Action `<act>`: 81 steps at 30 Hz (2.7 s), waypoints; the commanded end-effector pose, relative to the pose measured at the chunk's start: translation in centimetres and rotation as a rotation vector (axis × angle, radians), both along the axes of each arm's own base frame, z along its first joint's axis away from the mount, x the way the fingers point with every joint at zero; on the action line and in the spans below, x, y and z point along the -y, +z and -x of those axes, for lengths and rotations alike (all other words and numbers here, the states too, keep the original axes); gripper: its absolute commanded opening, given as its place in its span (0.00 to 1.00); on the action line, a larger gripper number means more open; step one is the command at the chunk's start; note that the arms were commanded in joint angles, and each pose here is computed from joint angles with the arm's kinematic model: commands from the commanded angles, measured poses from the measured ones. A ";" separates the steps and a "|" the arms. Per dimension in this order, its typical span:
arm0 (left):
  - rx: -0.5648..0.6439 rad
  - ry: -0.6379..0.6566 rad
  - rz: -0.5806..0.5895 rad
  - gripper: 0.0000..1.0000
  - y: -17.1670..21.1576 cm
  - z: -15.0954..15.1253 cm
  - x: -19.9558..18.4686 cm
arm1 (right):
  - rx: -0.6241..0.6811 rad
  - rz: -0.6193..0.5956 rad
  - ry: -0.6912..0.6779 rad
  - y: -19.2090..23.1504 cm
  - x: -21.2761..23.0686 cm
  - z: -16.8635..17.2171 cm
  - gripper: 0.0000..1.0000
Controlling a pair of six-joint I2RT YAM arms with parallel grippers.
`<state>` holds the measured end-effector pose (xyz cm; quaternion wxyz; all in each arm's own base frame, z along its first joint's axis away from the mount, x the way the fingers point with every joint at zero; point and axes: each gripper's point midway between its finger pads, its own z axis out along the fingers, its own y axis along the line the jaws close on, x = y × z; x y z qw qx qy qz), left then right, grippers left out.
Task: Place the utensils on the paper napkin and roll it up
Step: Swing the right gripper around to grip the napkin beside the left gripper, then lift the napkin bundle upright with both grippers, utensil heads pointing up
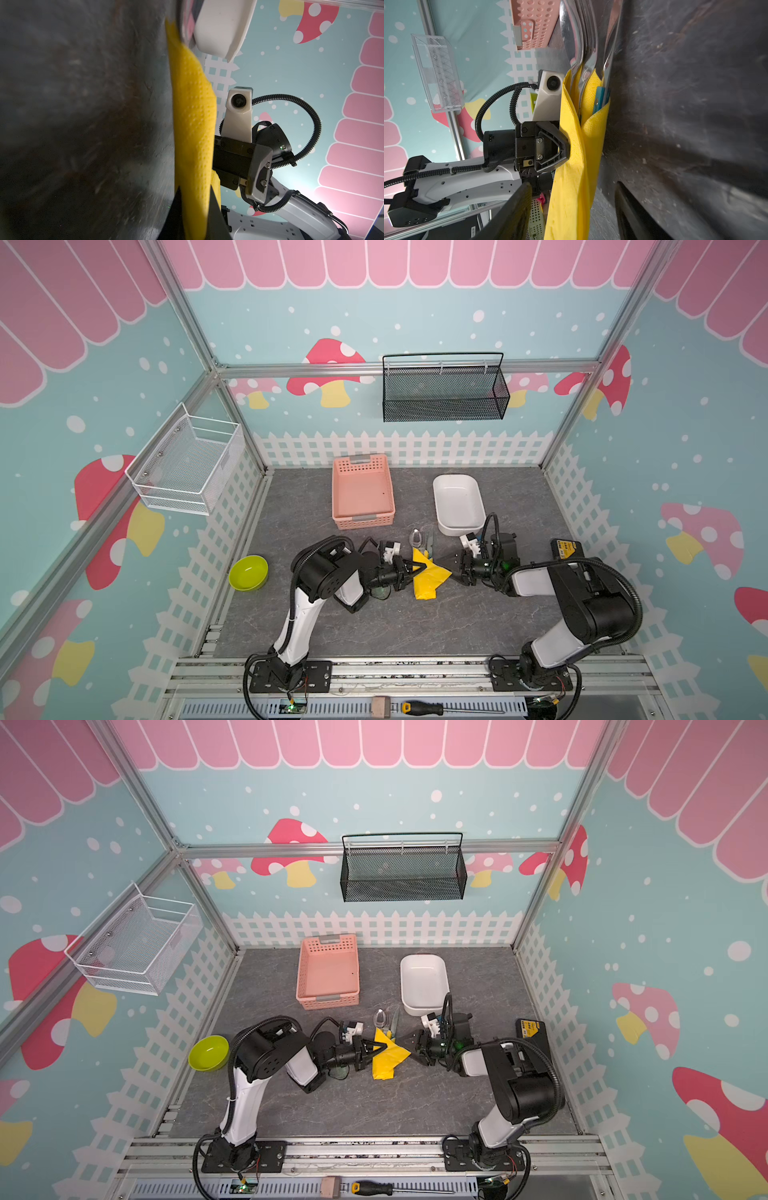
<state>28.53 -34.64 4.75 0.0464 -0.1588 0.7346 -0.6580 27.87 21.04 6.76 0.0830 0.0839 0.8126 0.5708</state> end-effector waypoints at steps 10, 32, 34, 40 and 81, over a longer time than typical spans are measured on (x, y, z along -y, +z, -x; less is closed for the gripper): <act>-0.222 0.026 -0.153 0.00 -7.5 1.8 -2.0 | 0.009 -0.046 0.073 -1.3 -2.9 -1.5 0.54; -0.186 0.027 -0.130 0.00 -6.3 1.3 -1.6 | 0.013 -0.129 0.064 -0.8 -3.4 -1.6 0.00; -0.159 0.026 -0.117 0.00 -5.5 1.0 -1.4 | 0.028 -0.136 0.065 -0.2 -3.5 -1.8 0.00; -0.039 0.007 -0.112 0.00 -1.9 -0.1 -0.7 | 0.114 -0.152 0.056 2.9 -3.6 -2.3 0.00; 1.473 -0.003 0.052 0.00 37.7 2.4 -2.5 | 1.293 -0.101 0.038 40.4 -3.3 1.2 0.16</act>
